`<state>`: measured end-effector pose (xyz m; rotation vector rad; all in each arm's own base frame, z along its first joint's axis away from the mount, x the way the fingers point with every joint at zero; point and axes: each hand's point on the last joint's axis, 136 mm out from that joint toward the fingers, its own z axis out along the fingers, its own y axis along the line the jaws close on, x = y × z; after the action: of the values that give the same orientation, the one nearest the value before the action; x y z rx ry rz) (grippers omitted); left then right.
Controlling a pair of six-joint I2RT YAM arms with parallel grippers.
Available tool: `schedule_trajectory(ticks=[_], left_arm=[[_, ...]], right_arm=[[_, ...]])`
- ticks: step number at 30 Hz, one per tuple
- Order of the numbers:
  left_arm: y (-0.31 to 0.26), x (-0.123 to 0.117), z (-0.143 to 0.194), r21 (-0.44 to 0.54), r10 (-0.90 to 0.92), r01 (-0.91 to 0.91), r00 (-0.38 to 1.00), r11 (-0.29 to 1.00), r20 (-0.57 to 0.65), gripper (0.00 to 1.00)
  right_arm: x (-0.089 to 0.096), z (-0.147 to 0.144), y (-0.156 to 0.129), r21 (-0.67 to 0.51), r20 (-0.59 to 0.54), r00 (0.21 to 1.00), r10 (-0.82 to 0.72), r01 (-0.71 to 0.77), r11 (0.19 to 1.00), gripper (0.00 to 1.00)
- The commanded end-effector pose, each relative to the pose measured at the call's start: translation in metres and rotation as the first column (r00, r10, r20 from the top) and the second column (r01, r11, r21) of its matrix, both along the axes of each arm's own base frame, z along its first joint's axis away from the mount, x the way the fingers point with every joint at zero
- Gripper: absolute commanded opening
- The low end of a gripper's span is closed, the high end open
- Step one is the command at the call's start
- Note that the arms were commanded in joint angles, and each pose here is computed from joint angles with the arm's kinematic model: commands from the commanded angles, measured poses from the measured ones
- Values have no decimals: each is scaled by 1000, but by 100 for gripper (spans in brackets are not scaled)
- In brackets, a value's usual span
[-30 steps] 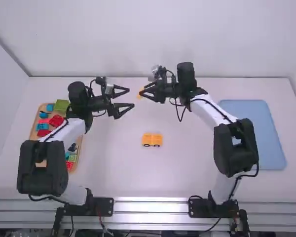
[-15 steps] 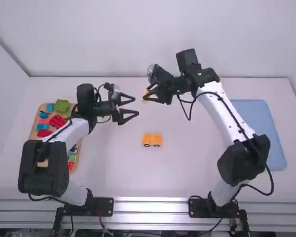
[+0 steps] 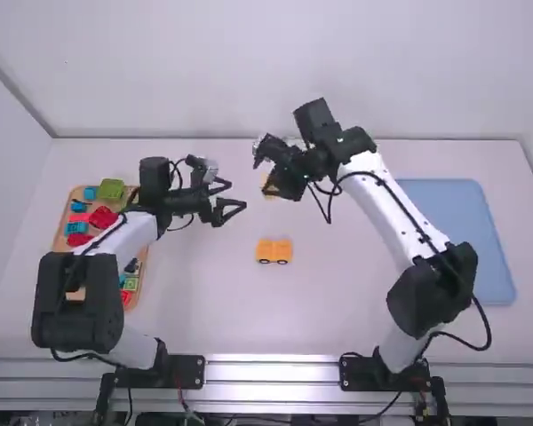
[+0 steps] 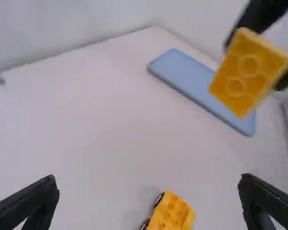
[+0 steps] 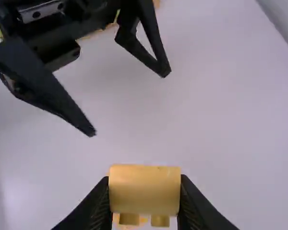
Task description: Assemble lego blocks to make yellow taxi
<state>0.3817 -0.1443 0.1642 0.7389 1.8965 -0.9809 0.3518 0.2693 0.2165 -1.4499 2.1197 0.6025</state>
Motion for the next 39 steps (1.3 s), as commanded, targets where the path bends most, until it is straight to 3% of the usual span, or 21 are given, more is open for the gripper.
schedule_trajectory(ticks=[1,2,7,11,13,17,22,25,31,33,35,36,37,39], left_arm=[[13,22,21,134,104,-120,988,984,115,99],[17,22,23,185,125,-147,984,972,127,99],[31,24,40,254,206,-250,961,934,185,99],[43,27,56,268,276,-335,932,903,235,99],[49,30,62,276,302,-371,917,887,260,99],[50,32,64,274,309,-382,910,882,274,99],[50,35,62,266,308,-385,906,883,290,99],[50,36,61,259,308,-390,901,884,306,99],[50,37,61,242,324,-399,899,885,296,99],[50,37,62,242,323,-399,898,885,299,99],[50,38,63,240,323,-400,897,885,302,99],[50,38,63,240,323,-399,897,885,302,99],[49,38,63,239,323,-399,897,885,301,99],[50,38,63,240,323,-400,897,885,301,99]], right_arm=[[10,-11,-13,-92,-4,994,-112,111,990,3],[11,-20,-15,-125,-27,988,-154,150,981,3],[19,-54,-37,-237,-130,924,-360,323,916,0],[16,-83,-64,-366,-220,808,-546,450,814,0],[8,-100,-80,-454,-266,718,-643,495,741,0],[-6,-117,-96,-542,-309,612,-729,516,663,0],[-23,-146,-115,-644,-259,468,-845,569,512,0],[-33,-165,-118,-663,-281,398,-873,577,477,1],[-42,-192,-113,-637,-401,286,-870,596,489,0],[-40,-198,-120,-656,-387,163,-907,642,396,0],[-37,-204,-129,-687,-357,-26,-934,685,243,0],[-36,-206,-135,-711,-336,-161,-928,689,138,0],[-37,-207,-137,-721,-330,-210,-920,686,102,0],[-41,-209,-138,-759,-314,-382,-869,651,-12,0]])
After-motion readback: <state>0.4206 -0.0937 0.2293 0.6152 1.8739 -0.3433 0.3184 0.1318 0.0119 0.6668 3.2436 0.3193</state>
